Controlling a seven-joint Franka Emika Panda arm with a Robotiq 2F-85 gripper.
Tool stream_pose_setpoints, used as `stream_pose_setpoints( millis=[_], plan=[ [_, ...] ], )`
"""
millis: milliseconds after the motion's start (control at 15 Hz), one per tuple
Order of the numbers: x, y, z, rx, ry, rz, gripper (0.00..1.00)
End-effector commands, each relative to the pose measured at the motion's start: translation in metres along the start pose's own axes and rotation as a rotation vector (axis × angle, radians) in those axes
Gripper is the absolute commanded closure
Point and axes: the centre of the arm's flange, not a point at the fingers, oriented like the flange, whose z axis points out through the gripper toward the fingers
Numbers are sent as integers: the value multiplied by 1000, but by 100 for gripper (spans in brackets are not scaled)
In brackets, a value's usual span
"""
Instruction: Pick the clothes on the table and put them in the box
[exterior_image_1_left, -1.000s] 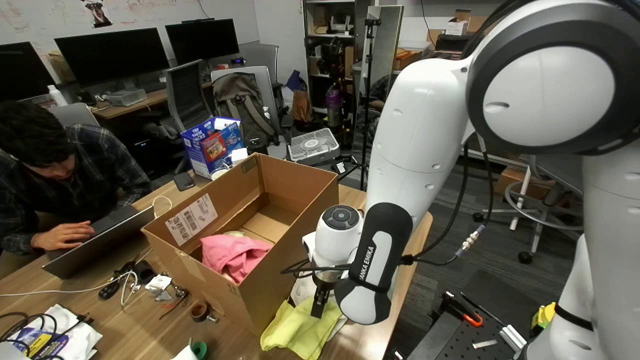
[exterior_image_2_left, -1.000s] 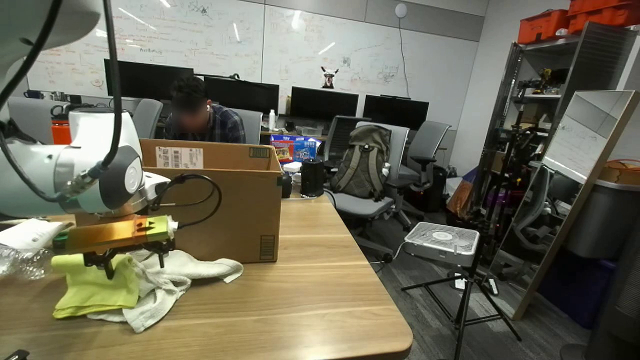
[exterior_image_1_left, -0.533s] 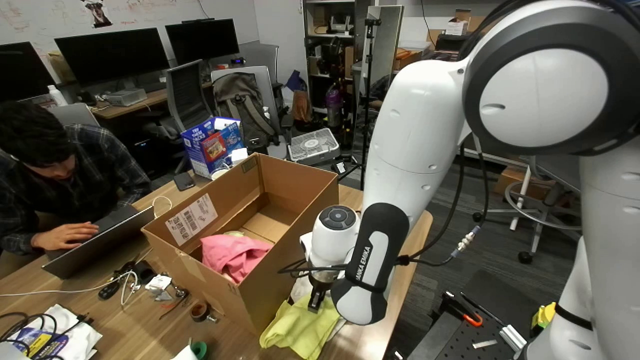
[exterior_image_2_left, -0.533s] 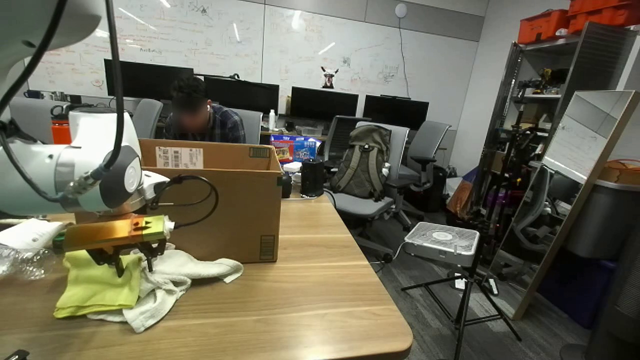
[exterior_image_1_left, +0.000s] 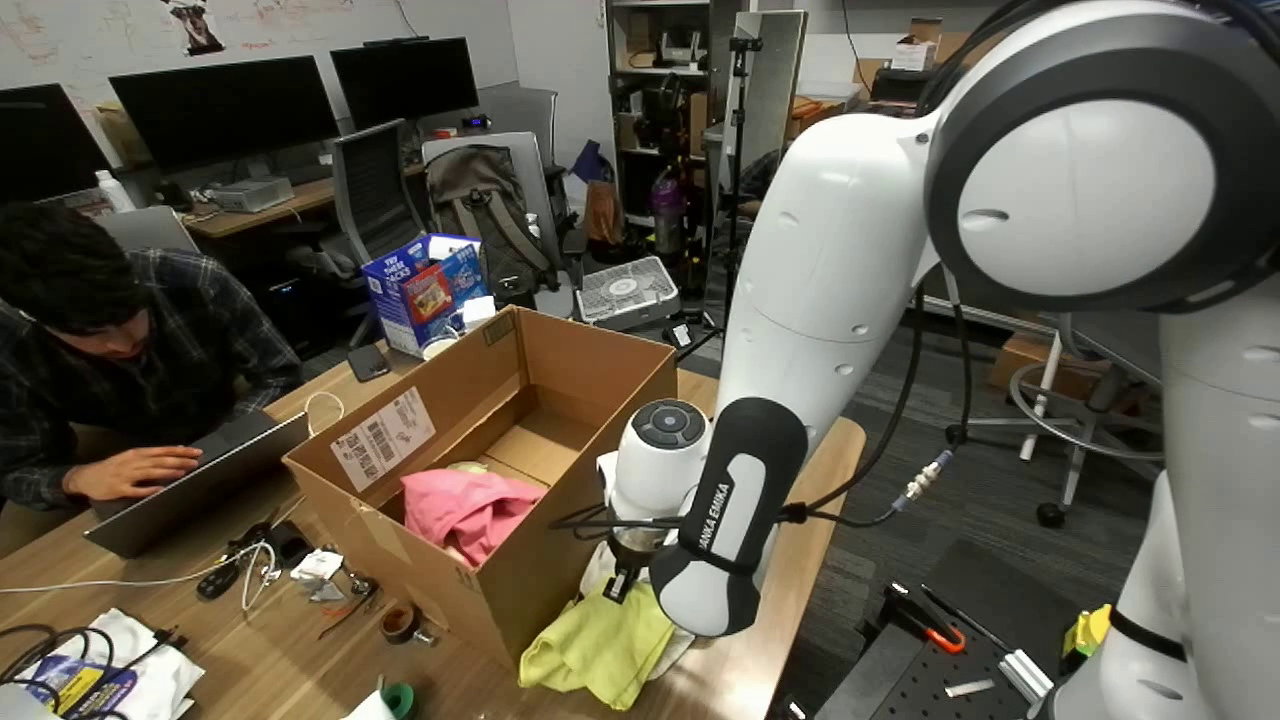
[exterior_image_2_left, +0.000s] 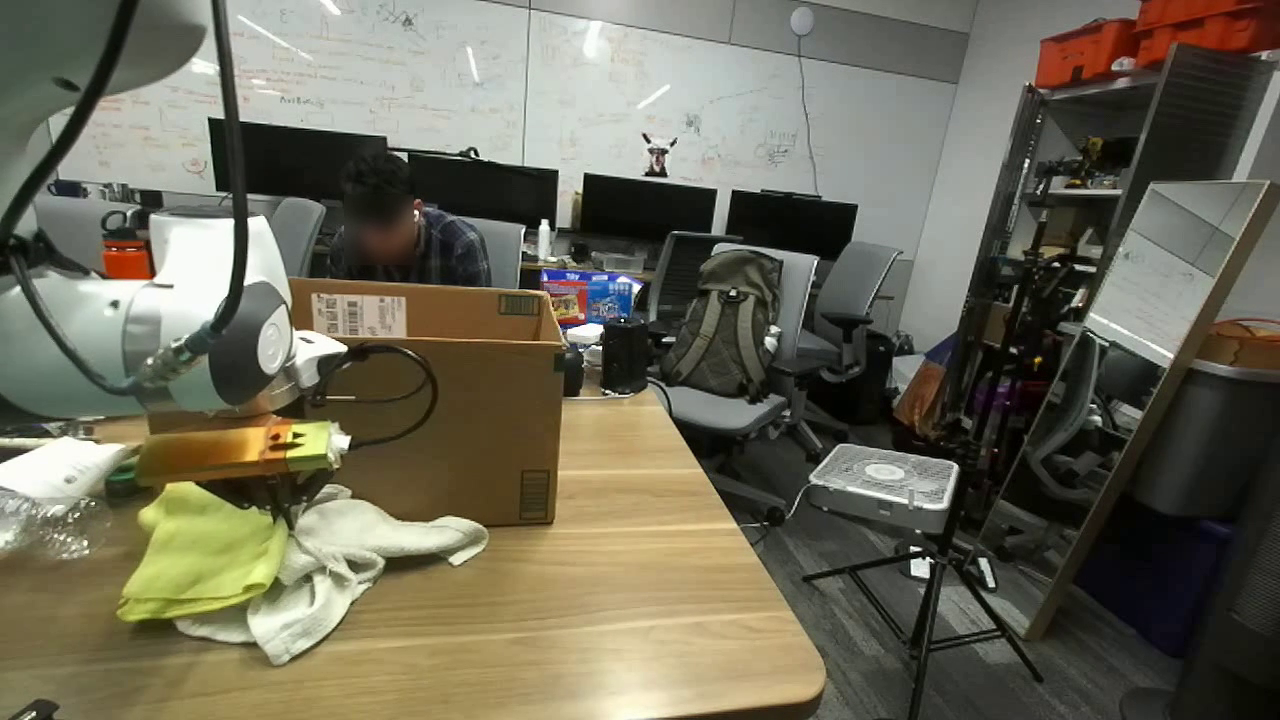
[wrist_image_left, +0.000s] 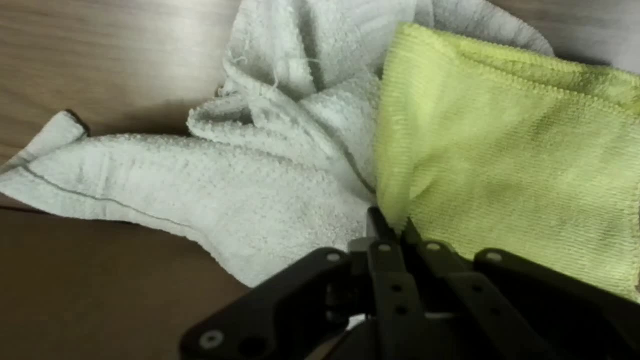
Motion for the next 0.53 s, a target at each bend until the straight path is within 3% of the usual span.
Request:
stream_pose_setpoints(
  millis=[0,467],
  plan=[
    [15,6,-16,-53,47,72,99],
    [34,37,-65,-178,117,186,99]
  ],
)
